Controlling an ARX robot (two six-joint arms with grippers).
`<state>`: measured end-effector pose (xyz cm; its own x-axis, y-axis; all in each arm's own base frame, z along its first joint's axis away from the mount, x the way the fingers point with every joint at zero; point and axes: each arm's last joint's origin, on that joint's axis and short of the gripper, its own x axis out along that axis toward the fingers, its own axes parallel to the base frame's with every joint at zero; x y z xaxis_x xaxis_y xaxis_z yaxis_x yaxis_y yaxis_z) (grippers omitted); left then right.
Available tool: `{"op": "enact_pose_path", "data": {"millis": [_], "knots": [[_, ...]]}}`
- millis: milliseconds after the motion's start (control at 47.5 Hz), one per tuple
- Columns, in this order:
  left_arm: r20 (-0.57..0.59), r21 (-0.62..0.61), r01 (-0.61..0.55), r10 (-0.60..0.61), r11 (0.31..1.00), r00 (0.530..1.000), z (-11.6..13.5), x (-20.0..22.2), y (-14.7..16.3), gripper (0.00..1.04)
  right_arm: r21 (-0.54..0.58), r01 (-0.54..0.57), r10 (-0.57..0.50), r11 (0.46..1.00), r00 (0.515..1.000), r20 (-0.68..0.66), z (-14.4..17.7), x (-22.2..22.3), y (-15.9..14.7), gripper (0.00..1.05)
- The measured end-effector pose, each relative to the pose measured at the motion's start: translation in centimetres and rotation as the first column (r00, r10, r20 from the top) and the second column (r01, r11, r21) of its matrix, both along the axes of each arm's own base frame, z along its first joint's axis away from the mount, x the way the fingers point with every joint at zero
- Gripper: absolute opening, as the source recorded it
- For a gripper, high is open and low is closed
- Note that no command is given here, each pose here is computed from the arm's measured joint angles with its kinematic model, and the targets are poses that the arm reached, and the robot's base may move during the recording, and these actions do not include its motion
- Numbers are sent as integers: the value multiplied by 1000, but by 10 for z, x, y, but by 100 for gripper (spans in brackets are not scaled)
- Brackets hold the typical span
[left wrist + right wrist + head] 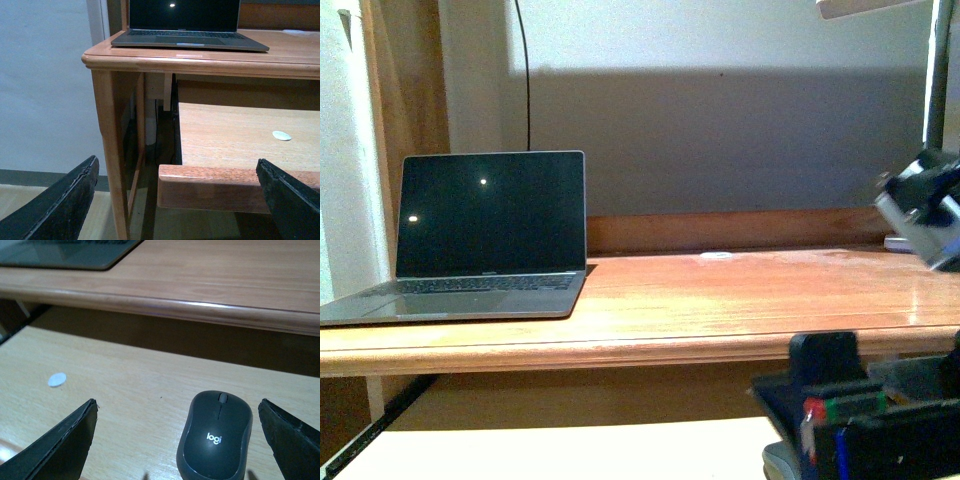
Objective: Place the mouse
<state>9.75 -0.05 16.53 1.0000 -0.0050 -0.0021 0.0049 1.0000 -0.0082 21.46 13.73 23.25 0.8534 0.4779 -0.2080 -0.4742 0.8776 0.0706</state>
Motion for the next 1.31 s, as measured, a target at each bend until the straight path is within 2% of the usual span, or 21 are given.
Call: {"op": "enact_pose_path", "data": {"millis": [147,442,821,1306], "knots": [[0,0,0,0,1000,1000,0,0,0,97,-168,17,-12,986,999,31,-19,10,15,97],[0,0,0,0,1000,1000,0,0,0,97,-292,81,-97,953,994,-41,-31,32,26,97],[0,0,0,0,1000,1000,0,0,0,97,-324,118,-170,939,976,-138,-31,44,29,97],[0,0,0,0,1000,1000,0,0,0,97,-345,125,-210,930,952,-221,-41,58,33,97]]}}
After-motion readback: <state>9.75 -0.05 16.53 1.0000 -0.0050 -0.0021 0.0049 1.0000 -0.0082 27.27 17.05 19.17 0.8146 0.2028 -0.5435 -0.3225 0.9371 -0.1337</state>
